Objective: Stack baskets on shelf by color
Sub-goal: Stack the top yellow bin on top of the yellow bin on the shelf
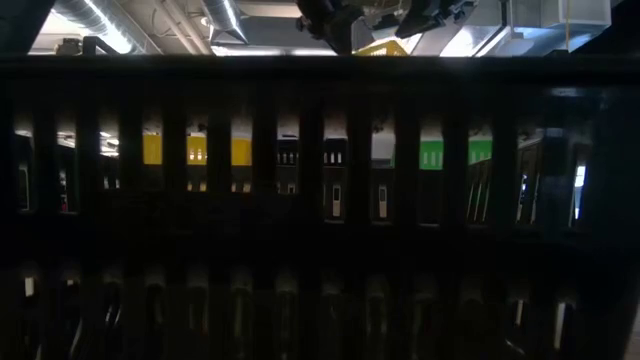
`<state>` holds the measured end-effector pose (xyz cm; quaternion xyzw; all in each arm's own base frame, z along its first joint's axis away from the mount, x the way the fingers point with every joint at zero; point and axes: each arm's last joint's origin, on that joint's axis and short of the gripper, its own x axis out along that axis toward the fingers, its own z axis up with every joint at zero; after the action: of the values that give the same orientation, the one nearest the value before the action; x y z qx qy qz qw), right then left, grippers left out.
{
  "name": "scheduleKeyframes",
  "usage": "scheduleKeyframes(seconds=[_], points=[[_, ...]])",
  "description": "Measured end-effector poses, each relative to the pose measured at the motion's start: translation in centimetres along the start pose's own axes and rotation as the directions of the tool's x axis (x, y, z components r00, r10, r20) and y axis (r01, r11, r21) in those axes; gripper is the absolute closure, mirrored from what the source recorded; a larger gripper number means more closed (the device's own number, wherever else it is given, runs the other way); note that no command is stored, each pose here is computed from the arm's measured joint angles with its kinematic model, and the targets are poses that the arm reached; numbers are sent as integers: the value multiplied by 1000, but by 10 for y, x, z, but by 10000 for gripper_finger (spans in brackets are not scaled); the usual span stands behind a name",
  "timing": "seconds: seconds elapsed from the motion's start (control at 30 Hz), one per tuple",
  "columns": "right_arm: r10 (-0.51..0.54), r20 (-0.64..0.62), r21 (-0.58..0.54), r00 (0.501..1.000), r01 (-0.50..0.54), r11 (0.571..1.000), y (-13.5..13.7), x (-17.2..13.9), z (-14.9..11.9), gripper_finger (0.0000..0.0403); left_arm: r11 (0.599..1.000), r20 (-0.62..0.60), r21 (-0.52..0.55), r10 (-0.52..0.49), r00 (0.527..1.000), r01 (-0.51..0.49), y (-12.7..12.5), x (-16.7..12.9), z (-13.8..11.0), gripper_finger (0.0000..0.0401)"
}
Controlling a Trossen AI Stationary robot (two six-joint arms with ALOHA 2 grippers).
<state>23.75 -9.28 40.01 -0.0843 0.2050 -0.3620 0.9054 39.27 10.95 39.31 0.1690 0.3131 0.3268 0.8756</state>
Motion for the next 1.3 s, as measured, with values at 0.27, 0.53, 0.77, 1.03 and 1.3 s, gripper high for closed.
scheduleKeyframes(seconds=[0.27,0.53,0.77,1.03,1.3], points=[[20,-8,-23,1000,-20,1000,5,-3,-1,326,1000,-127,4,3,992,-2,5,-13,-13,401],[62,-10,-51,998,-63,997,13,-13,-1,326,1000,-173,10,-23,985,25,24,-45,-19,401],[64,0,-49,998,-64,997,10,-23,0,326,978,-192,116,-147,970,171,47,-84,-28,401],[62,9,-36,998,-62,997,8,-25,1,326,796,-251,360,-420,872,487,42,-97,-40,401],[62,9,-33,998,-62,998,8,-25,1,326,589,-276,480,-602,749,650,32,-103,-44,401]])
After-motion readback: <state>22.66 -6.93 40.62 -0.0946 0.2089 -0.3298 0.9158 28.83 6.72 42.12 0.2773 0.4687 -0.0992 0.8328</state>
